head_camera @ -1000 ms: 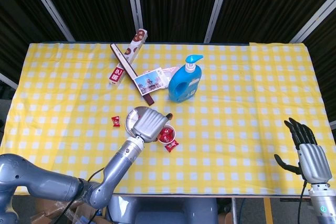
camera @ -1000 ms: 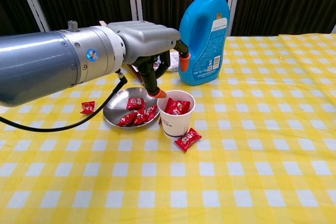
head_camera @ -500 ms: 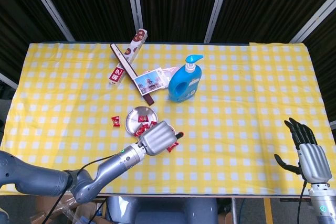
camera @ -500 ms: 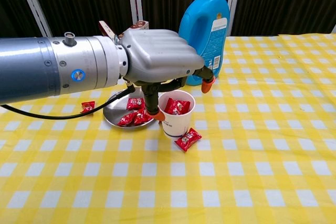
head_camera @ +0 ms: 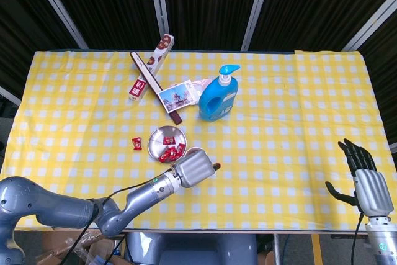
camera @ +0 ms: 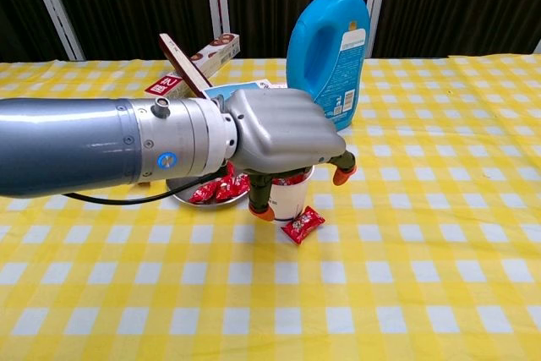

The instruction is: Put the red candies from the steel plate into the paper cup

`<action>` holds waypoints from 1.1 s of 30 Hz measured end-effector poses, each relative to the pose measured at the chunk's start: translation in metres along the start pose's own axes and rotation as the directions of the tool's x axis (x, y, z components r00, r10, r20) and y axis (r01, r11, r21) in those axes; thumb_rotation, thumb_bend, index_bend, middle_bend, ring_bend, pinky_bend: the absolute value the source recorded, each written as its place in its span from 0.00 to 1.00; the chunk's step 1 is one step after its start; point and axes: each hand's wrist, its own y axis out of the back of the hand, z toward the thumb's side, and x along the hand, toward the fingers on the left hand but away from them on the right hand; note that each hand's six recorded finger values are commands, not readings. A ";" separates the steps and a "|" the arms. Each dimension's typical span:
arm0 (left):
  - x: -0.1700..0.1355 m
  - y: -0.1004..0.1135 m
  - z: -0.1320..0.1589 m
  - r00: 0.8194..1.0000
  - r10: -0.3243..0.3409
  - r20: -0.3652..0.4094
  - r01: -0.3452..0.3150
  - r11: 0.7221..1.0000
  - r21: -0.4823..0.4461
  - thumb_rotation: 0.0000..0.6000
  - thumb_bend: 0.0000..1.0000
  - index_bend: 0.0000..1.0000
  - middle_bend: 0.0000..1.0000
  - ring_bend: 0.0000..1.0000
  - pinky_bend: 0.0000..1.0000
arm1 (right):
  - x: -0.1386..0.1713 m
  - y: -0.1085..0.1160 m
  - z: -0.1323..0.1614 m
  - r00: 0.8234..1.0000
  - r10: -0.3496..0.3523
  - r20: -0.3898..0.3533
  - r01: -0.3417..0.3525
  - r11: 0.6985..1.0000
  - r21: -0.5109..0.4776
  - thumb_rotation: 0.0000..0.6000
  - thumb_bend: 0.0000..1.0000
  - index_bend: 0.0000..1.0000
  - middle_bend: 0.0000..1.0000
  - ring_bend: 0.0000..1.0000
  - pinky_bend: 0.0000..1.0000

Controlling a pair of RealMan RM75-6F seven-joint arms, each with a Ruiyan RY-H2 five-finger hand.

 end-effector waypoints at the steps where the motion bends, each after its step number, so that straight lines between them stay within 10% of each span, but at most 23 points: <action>1: 0.001 -0.001 0.001 1.000 -0.003 0.002 0.003 1.000 0.001 1.00 0.18 0.29 0.80 0.90 0.92 | 0.000 0.000 0.000 1.000 -0.001 0.000 0.001 1.000 0.000 1.00 0.34 0.00 0.00 0.00 0.00; 33: 0.018 0.001 0.001 1.000 -0.006 0.026 0.003 0.994 0.110 1.00 0.21 0.31 0.77 0.89 0.92 | 0.002 0.004 -0.001 1.000 -0.022 0.007 0.022 1.000 -0.006 1.00 0.34 0.00 0.00 0.00 0.00</action>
